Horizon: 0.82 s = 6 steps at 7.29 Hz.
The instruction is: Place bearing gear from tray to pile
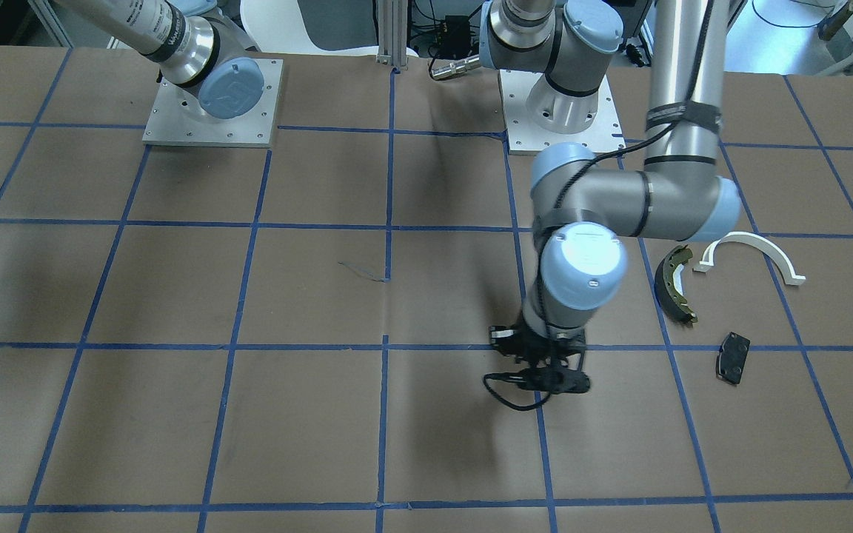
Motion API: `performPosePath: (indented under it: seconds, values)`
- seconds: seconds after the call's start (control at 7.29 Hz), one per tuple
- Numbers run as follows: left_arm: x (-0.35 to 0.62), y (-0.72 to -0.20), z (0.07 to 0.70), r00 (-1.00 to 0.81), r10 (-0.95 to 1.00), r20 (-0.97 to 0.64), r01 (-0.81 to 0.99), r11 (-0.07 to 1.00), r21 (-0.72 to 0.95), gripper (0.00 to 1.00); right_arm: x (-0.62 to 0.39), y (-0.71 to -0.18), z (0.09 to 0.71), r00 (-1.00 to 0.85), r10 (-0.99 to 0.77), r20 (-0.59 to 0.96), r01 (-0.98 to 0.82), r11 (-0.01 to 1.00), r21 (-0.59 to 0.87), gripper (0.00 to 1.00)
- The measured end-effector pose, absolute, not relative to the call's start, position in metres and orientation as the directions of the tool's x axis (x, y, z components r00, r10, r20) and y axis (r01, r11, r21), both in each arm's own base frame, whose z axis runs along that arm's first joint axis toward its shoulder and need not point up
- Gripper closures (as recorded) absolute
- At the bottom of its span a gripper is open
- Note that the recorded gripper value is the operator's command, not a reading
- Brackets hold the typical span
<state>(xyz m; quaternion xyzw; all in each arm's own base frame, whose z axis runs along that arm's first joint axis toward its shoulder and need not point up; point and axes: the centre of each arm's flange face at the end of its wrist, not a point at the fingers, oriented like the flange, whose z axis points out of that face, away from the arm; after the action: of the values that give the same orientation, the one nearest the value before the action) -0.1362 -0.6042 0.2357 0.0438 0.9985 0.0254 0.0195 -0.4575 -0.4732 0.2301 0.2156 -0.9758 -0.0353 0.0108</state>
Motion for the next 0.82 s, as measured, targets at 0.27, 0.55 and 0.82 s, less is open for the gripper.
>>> performPosePath:
  seconds: [0.27, 0.55, 0.82]
  values:
    - [-0.023, -0.599, 0.236, -0.983, 0.155, -0.100, 0.149, 0.986, 0.071, 1.00, -0.352, -0.506, 0.304, -0.929, -0.369, -0.043, -0.371, 0.924, 0.095, 1.00]
    - [0.083, -0.583, 0.224, -0.975, 0.194, -0.110, 0.184, 0.979, 0.092, 1.00, -0.181, -0.543, 0.342, -0.975, -0.215, -0.051, -0.221, 0.965, 0.139, 1.00]
    - [0.138, -0.572, 0.209, -0.974, 0.217, -0.068, 0.213, 0.975, 0.065, 1.00, 0.001, -0.556, 0.347, -0.998, -0.069, -0.004, -0.069, 0.987, 0.144, 1.00]
